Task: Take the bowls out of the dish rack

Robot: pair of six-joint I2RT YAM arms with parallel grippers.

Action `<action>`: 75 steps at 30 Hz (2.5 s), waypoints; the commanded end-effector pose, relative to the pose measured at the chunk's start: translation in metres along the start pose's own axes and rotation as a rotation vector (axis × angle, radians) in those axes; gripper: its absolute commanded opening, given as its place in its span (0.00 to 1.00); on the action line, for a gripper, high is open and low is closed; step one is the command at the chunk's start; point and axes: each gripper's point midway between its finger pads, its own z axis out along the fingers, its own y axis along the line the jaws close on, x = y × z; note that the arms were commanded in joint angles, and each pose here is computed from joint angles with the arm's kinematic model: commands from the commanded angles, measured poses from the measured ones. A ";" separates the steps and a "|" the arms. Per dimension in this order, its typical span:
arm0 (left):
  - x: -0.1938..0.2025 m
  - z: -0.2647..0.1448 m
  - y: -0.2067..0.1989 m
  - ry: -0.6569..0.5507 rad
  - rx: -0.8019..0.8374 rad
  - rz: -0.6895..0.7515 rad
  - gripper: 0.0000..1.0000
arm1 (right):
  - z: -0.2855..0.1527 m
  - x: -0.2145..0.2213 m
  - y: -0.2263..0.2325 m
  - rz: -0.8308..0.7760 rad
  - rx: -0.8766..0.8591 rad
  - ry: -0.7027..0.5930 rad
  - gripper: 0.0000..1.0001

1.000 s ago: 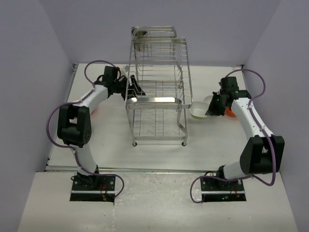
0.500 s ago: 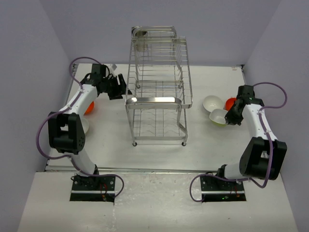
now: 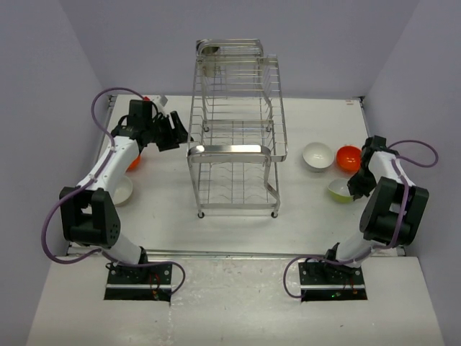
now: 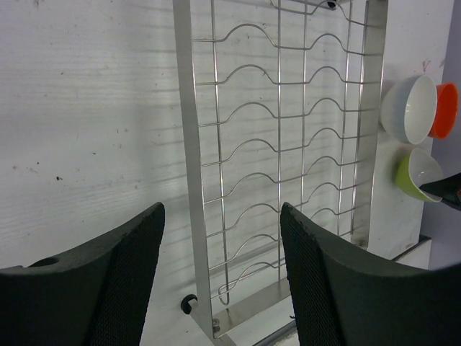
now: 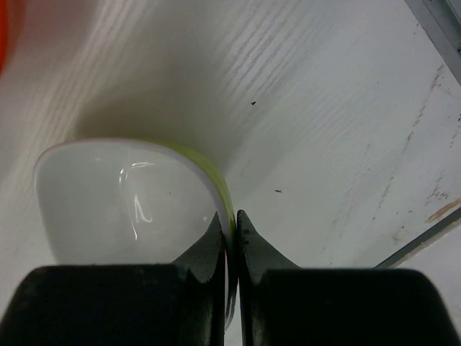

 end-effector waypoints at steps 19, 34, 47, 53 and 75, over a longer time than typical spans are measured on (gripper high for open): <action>-0.020 -0.032 -0.012 -0.091 -0.005 0.047 0.67 | 0.030 -0.012 -0.033 0.096 0.188 0.047 0.10; -0.025 -0.025 -0.005 -0.084 -0.043 0.049 0.67 | -0.004 -0.025 -0.026 0.141 0.079 -0.040 0.65; -0.023 -0.026 0.010 -0.074 -0.118 0.063 0.67 | -0.113 -0.058 0.030 0.130 -0.222 -0.231 0.75; -0.024 -0.030 0.013 -0.078 -0.146 0.067 0.67 | -0.183 -0.052 0.076 -0.008 -0.463 -0.324 0.77; -0.038 -0.071 0.034 -0.174 -0.337 0.192 0.77 | -0.222 0.066 0.110 -0.449 -0.840 -0.349 0.99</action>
